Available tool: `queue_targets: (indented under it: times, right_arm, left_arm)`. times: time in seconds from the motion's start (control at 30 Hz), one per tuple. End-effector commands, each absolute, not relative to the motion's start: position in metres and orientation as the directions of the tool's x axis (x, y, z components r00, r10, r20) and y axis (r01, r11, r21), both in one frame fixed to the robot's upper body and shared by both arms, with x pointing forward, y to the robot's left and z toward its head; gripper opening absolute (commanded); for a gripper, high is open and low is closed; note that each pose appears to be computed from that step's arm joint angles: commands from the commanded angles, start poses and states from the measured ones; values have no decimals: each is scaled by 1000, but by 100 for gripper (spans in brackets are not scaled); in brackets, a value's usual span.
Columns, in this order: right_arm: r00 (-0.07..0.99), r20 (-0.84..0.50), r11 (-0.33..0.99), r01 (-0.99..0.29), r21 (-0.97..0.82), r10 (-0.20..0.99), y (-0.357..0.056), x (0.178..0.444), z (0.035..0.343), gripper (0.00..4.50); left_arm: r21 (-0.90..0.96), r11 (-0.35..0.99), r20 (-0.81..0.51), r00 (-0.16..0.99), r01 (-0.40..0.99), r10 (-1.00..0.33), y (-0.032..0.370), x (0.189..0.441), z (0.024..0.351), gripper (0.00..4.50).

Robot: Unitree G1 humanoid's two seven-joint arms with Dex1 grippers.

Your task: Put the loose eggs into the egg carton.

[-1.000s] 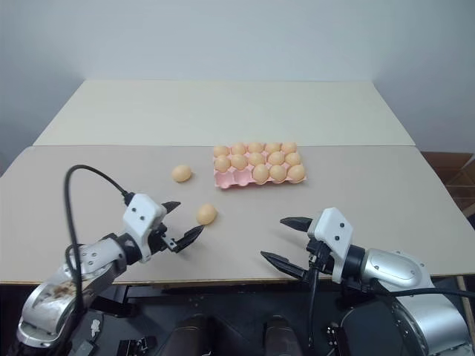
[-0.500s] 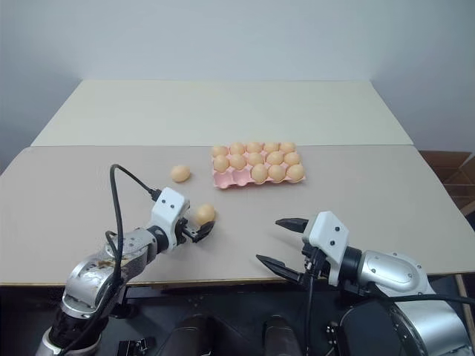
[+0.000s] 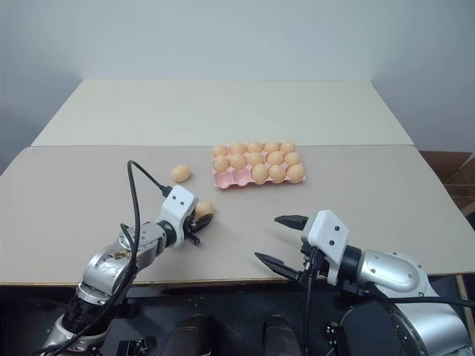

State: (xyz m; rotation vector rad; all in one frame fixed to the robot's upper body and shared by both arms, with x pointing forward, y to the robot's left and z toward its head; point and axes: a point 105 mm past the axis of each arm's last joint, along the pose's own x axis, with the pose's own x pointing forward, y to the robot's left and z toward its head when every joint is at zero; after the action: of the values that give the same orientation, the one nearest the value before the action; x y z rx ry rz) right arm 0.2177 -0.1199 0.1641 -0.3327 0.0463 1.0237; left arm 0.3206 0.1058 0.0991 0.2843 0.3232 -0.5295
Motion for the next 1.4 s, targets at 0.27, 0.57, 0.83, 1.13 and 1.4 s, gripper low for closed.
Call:
queue_targets:
  times: [0.27,0.57,0.83,1.13,1.4]
  right_arm:
    - [567,-84,523,-800,-295,820,-116,225,190,450]
    - [679,-71,648,-723,-240,731,-118,242,196,450]
    - [695,-67,666,-709,-232,716,-116,247,201,450]
    - [696,-75,664,-708,-239,715,-113,244,200,450]
    - [697,-77,666,-707,-236,713,-111,241,198,450]
  left_arm:
    - [299,791,-148,844,534,-515,88,329,155,138]
    - [284,735,-118,783,616,-611,62,347,172,129]
    - [376,648,-144,733,662,-665,41,372,166,127]
    - [426,612,-153,720,666,-677,27,397,160,127]
    - [446,629,-136,743,636,-655,26,408,160,318]
